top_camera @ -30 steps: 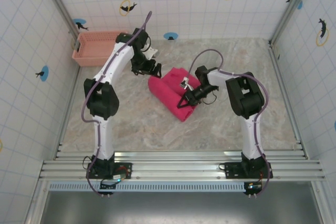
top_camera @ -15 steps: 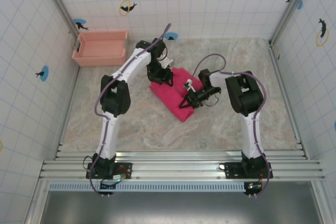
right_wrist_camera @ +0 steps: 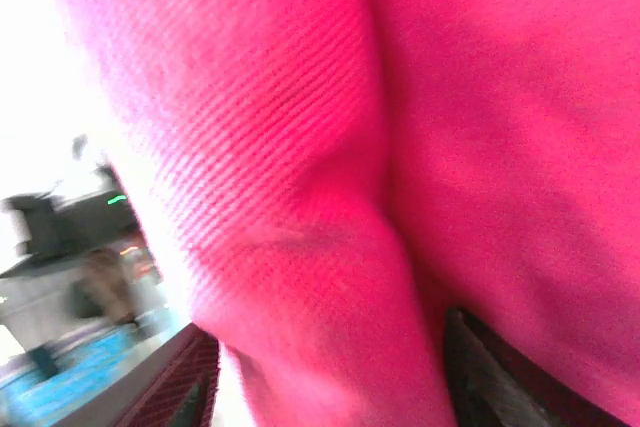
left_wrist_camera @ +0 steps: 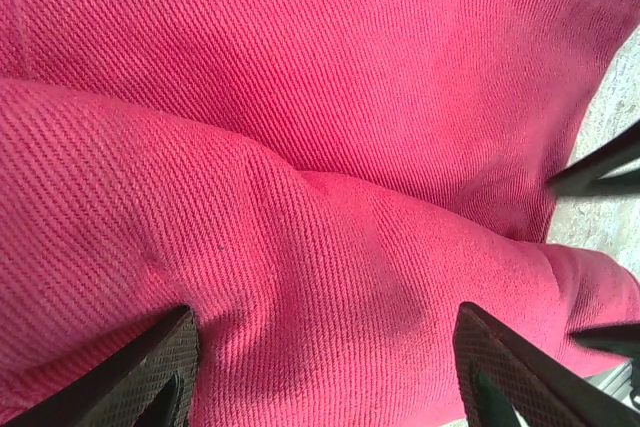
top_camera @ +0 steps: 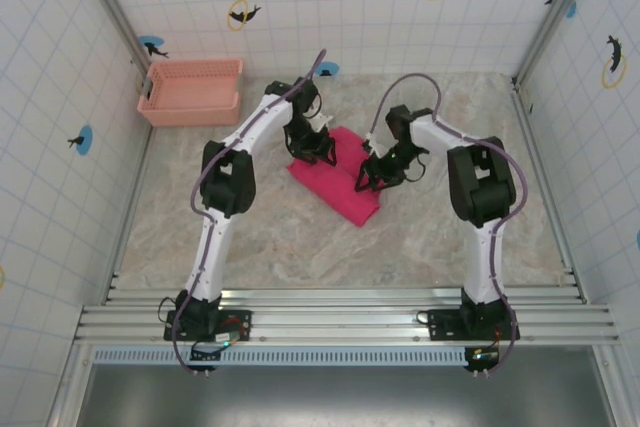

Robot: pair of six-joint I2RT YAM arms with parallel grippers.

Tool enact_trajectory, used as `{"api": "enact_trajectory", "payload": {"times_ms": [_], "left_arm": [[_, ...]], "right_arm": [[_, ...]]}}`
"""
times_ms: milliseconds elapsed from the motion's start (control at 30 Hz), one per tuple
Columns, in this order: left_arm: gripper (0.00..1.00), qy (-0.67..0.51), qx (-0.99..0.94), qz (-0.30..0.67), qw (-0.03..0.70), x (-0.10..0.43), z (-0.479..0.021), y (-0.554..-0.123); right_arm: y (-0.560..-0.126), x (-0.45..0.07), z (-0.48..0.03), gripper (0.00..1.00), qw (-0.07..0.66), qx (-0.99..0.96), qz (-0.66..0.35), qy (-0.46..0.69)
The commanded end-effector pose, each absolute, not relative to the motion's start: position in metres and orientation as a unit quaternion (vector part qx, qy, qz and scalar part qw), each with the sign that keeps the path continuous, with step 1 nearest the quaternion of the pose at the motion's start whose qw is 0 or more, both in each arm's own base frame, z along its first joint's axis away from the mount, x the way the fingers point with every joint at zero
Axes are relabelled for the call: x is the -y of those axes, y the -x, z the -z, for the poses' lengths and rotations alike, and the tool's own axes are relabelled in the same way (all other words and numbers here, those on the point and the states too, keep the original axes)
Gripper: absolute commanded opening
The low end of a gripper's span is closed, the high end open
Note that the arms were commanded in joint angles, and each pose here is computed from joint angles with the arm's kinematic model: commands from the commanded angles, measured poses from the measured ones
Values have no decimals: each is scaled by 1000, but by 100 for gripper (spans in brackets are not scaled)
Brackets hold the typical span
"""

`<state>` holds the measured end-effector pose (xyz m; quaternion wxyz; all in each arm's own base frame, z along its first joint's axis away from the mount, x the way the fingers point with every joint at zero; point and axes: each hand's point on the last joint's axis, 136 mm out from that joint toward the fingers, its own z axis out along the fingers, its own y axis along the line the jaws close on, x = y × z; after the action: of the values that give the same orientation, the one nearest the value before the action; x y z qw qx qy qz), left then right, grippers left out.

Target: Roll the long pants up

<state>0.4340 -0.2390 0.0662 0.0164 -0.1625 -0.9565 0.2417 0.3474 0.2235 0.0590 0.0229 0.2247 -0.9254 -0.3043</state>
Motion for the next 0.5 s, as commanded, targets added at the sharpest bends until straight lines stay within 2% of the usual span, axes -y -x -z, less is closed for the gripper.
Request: {"api": "enact_trajectory", "payload": {"times_ms": [0, 133, 300, 467], "left_arm": [[69, 138, 963, -196, 125, 224, 13, -401], [69, 131, 961, -199, 138, 224, 20, -398], [69, 118, 957, -215, 154, 224, 27, -392], [70, 106, 958, -217, 152, 215, 24, -394]], "right_arm": [[-347, -187, -86, 72, -19, 944, 141, -299], [-319, -201, -85, 73, -61, 914, 54, -398], [-272, -243, -62, 73, -94, 850, -5, -518], [-274, -267, -44, 74, -153, 825, -60, -541]]}}
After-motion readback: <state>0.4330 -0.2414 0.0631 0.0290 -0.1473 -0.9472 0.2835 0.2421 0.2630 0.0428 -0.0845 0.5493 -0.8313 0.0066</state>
